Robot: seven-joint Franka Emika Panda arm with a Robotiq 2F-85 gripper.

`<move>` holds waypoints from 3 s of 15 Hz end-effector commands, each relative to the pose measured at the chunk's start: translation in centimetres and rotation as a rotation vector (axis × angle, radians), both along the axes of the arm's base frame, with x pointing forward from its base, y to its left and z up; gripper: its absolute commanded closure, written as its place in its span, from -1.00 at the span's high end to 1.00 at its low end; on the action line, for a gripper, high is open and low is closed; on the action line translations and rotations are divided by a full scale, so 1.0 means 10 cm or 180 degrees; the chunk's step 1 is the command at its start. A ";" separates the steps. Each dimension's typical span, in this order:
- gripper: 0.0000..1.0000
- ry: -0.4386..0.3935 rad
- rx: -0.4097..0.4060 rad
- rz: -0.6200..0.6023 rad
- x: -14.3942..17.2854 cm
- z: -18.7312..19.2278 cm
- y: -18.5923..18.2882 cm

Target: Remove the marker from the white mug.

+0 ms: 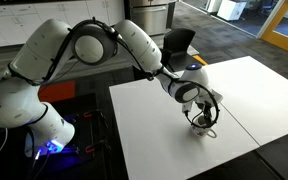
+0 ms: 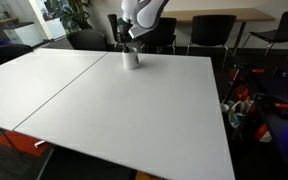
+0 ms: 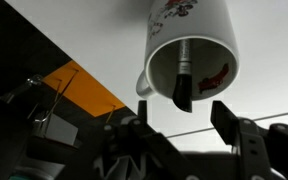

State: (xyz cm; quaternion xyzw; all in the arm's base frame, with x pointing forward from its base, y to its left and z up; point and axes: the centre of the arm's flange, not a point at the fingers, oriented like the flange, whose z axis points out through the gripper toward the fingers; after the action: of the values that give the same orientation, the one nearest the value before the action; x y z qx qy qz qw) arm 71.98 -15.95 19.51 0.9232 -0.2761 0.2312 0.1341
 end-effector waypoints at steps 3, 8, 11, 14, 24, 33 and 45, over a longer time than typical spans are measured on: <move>0.31 0.0279 0.0047 0.0013 -0.05 0.04 0.05; 0.29 0.0347 0.0146 0.0073 -0.04 0.00 0.09; 0.27 0.0378 0.0210 0.0117 -0.02 -0.04 0.10; 0.24 0.0386 0.0257 0.0110 -0.01 -0.07 0.08; 0.29 0.0331 0.0442 0.0231 0.06 -0.21 -0.03; 0.19 0.0269 0.0415 0.0278 0.11 -0.37 -0.06; 0.19 0.0132 0.0241 0.0407 0.16 -0.46 -0.11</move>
State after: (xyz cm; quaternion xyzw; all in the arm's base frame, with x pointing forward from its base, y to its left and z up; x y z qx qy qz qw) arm 72.88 -16.70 15.55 0.9490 -0.2349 0.1923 0.0854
